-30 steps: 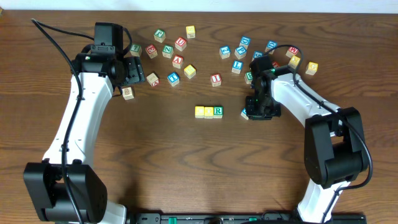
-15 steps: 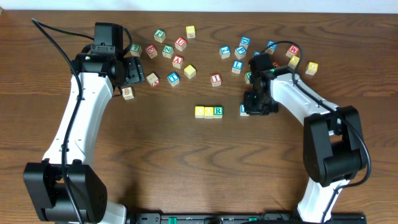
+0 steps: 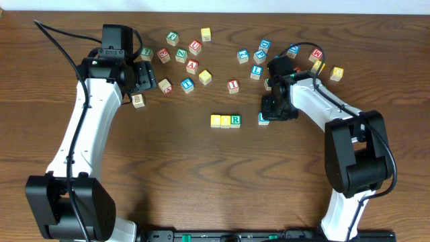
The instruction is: Spell out CORL
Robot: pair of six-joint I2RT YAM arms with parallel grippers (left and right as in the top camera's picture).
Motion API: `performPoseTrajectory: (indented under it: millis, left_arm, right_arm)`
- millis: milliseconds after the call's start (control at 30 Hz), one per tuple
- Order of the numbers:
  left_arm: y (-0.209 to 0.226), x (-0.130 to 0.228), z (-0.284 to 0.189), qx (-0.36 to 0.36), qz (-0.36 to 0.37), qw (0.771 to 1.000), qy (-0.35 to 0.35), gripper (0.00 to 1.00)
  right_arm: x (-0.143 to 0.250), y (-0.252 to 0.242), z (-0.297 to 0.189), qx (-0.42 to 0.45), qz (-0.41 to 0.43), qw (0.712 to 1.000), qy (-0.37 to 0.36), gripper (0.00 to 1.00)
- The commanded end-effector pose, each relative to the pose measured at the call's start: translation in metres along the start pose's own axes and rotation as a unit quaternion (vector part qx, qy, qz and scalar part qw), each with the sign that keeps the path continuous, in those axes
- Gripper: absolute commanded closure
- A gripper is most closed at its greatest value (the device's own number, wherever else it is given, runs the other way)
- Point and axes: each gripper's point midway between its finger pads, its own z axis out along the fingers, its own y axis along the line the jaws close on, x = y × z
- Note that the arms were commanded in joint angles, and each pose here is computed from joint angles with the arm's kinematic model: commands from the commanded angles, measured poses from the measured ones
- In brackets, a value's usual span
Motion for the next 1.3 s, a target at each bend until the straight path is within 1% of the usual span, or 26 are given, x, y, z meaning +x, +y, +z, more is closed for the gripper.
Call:
performPoseTrajectory:
  millis: [0,333,700,833,1267]
  left_arm:
    - [0.002,-0.004,-0.001,-0.004,-0.006,1.0,-0.006,0.18]
    - [0.002,-0.004,-0.001,-0.004,-0.006,1.0,-0.006,0.18]
    - [0.002,-0.004,-0.001,-0.004,-0.006,1.0,-0.006,0.18]
    - [0.002,-0.004,-0.001,-0.004,-0.006,1.0,-0.006,0.18]
    - [0.002,-0.004,-0.001,-0.004,-0.006,1.0,-0.006,0.18]
  right_arm:
    - [0.014,-0.008,0.025,0.015,-0.002,0.999,0.034,0.92]
    - [0.001,0.002,0.016,-0.007,-0.002,1.0,0.023,0.92]
    - [0.002,0.008,0.015,-0.02,-0.003,0.999,0.025,0.92]
    - [0.002,0.015,0.015,-0.041,-0.022,0.999,0.028,0.92]
    - [0.004,0.025,0.015,-0.048,-0.048,0.997,0.026,0.91]
